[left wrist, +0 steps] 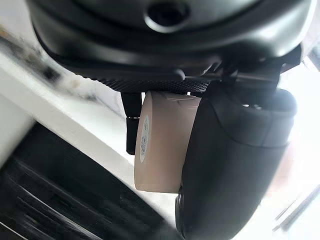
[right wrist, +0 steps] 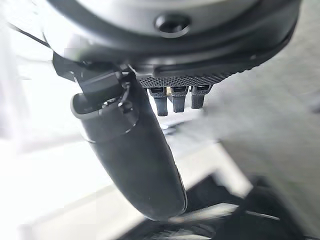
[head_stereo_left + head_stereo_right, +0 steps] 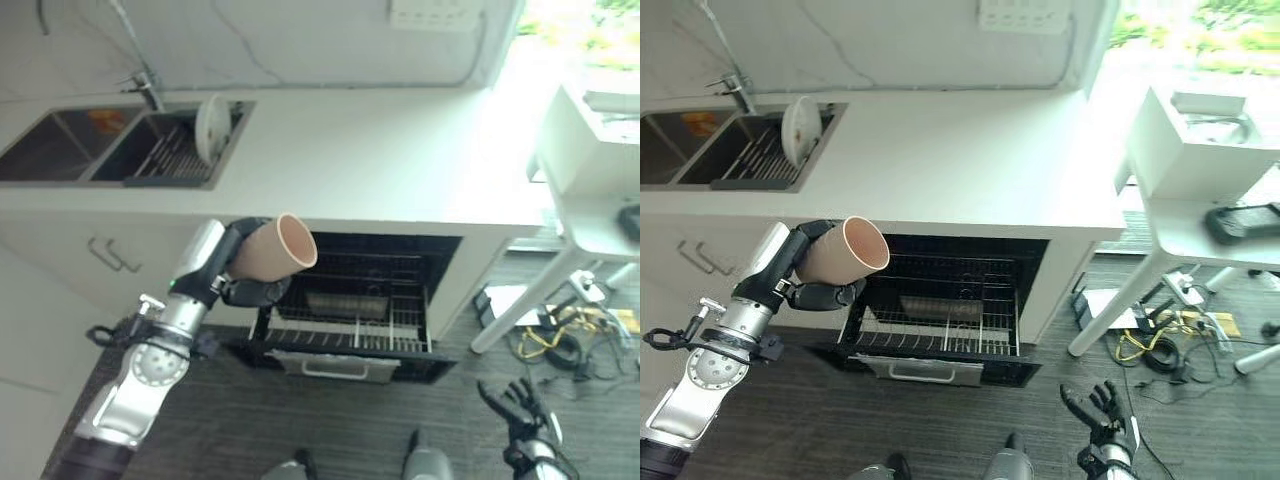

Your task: Place the dishes in the dishwasher.

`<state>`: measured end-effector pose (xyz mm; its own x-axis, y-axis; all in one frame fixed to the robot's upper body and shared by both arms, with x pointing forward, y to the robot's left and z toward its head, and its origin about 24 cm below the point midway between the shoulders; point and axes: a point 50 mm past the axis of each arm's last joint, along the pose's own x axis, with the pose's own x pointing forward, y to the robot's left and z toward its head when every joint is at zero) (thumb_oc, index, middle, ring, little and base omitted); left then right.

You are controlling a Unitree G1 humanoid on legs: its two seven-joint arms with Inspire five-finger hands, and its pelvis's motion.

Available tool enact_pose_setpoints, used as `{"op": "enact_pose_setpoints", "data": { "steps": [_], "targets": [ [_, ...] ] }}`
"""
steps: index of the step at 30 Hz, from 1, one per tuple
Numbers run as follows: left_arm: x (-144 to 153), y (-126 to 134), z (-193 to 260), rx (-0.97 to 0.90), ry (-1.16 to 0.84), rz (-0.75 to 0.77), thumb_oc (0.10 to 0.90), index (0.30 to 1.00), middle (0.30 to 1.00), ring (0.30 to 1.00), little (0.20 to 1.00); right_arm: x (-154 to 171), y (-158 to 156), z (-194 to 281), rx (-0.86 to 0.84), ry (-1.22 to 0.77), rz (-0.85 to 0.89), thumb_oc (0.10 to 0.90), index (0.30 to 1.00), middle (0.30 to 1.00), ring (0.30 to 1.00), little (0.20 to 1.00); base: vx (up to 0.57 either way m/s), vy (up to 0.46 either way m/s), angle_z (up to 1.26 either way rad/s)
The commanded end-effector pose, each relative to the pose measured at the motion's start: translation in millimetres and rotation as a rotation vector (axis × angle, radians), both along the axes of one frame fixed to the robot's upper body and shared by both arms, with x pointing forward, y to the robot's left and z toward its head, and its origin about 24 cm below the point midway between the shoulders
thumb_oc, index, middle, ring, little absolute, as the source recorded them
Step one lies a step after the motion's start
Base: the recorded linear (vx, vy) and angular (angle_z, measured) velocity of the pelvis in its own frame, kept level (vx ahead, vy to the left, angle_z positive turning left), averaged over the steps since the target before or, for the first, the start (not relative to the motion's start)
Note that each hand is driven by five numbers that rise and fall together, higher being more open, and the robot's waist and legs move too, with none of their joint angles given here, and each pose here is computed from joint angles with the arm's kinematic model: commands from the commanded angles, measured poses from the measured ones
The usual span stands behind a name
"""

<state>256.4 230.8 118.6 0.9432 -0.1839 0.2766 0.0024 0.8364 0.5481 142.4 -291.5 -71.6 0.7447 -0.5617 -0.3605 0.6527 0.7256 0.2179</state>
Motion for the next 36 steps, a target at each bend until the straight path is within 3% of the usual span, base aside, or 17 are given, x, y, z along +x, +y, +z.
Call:
{"op": "enact_pose_setpoints", "data": {
  "steps": [1,2,4,6,12,15,18,25,34,36],
  "targets": [
    [2.6,-5.9,51.4,-0.253,-0.283,-0.111,0.400,0.300,0.300,0.300,0.300,19.0,-27.4,52.7,-0.249,-0.222,-0.055,0.800,0.900,0.900,0.900,0.900,-0.03,-0.004,-0.75],
    [3.6,-9.3,41.7,-0.387,-0.265,-0.128,0.400,0.300,0.300,0.300,0.300,32.4,-18.8,75.6,-0.294,-0.329,0.003,0.800,0.900,0.900,0.900,0.900,-0.01,0.009,-0.72],
    [3.4,-9.5,38.8,-0.445,-0.265,-0.130,0.400,0.300,0.300,0.300,0.300,37.6,-14.4,84.8,-0.317,-0.368,0.035,0.800,0.900,0.900,0.900,0.900,0.00,0.015,-0.62],
    [2.5,-9.3,31.6,-0.626,-0.292,-0.114,0.400,0.300,0.300,0.300,0.300,51.7,1.9,116.4,-0.444,-0.487,0.141,0.800,0.900,0.900,0.900,0.900,0.02,0.019,-0.69],
    [10.8,-15.8,27.3,-0.733,-0.374,0.019,0.400,0.300,0.300,0.300,0.300,67.9,35.3,186.2,-0.518,-0.873,0.466,0.800,0.900,0.900,0.900,0.900,0.01,0.009,-0.57],
    [7.8,-23.5,25.3,-0.686,-0.417,0.097,0.400,0.300,0.300,0.300,0.300,76.6,60.2,209.6,-0.467,-1.001,0.656,0.800,0.900,0.900,0.900,0.900,0.03,-0.056,-0.09],
    [13.0,-44.1,27.1,-0.567,-0.507,0.190,0.400,0.300,0.300,0.300,0.300,92.2,96.8,217.9,-0.297,-1.072,0.866,0.800,0.900,0.900,0.900,0.900,0.04,-0.075,0.13],
    [15.7,-72.2,24.1,-0.383,-0.590,0.189,0.400,0.300,0.300,0.300,0.300,108.1,138.3,228.8,-0.140,-1.129,1.002,0.800,0.900,0.900,0.900,0.900,0.04,-0.078,0.42],
    [21.5,-83.9,7.9,-0.254,-0.604,0.225,0.400,0.300,0.300,0.300,0.300,130.8,186.4,236.1,0.012,-1.095,1.101,0.800,0.900,0.900,0.900,0.900,0.05,-0.043,0.68],
    [21.9,-89.8,5.3,-0.239,-0.613,0.215,0.400,0.300,0.300,0.300,0.300,137.2,209.8,247.1,0.026,-1.130,1.175,0.800,0.900,0.900,0.900,0.900,0.06,-0.030,0.61]
  ]
}}
